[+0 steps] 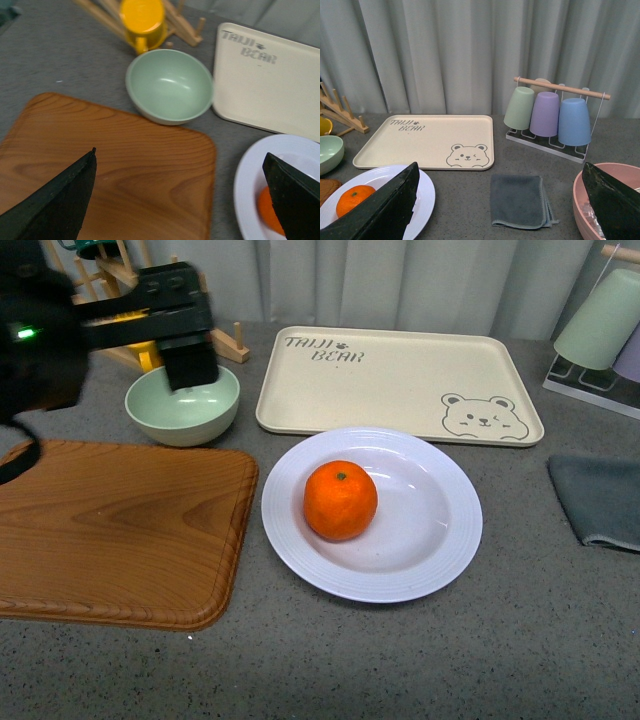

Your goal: Place orange and plate with both arms

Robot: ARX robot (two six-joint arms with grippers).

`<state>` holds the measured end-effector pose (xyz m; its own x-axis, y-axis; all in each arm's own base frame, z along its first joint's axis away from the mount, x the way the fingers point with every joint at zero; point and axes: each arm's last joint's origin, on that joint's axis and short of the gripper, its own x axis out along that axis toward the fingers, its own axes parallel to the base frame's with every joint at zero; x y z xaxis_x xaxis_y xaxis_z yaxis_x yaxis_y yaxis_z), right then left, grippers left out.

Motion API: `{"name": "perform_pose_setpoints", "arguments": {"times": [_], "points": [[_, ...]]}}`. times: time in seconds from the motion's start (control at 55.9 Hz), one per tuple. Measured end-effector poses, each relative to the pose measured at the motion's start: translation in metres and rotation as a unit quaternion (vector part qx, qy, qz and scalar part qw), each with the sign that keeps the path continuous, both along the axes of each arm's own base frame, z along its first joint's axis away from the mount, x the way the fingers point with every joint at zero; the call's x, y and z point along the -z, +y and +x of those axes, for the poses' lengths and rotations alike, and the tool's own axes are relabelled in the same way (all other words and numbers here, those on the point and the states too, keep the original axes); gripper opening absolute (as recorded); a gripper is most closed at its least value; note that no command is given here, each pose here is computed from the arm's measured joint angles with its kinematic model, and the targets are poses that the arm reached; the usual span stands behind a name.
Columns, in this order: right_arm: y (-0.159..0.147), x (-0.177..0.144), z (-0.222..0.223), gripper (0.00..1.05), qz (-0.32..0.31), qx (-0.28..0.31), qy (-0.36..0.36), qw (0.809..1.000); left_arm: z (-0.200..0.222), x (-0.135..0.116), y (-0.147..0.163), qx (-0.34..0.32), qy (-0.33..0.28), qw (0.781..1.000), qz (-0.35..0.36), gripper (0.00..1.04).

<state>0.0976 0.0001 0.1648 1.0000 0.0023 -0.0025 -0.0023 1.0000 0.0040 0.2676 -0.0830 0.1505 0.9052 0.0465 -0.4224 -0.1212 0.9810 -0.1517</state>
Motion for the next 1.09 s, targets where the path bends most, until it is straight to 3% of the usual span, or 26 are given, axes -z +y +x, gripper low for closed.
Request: {"name": "perform_pose_setpoints", "arguments": {"times": [0.089, 0.179, 0.304, 0.412, 0.716, 1.092], "points": [[0.000, 0.000, 0.000, 0.96, 0.000, 0.000, 0.000, 1.000, -0.022, 0.002, 0.021, -0.040, -0.002, 0.999, 0.007, 0.98], [0.000, 0.000, 0.000, 0.96, 0.000, 0.000, 0.000, 1.000, -0.023, 0.003, 0.022, -0.032, -0.006, 0.999, 0.009, 0.98], [0.000, 0.000, 0.000, 0.96, 0.000, 0.000, 0.000, 1.000, -0.037, 0.015, 0.032, 0.044, -0.123, 0.991, 0.037, 0.76], [0.000, 0.000, 0.000, 0.96, 0.000, 0.000, 0.000, 1.000, -0.052, -0.005, 0.044, 0.044, -0.195, 0.978, 0.062, 0.57], [0.000, 0.000, 0.000, 0.96, 0.000, 0.000, 0.000, 1.000, -0.088, -0.010, 0.064, 0.042, -0.203, 0.975, 0.081, 0.05], [0.000, 0.000, 0.000, 0.96, 0.000, 0.000, 0.000, 1.000, -0.119, -0.013, 0.083, 0.041, -0.208, 0.974, 0.084, 0.04]]}}
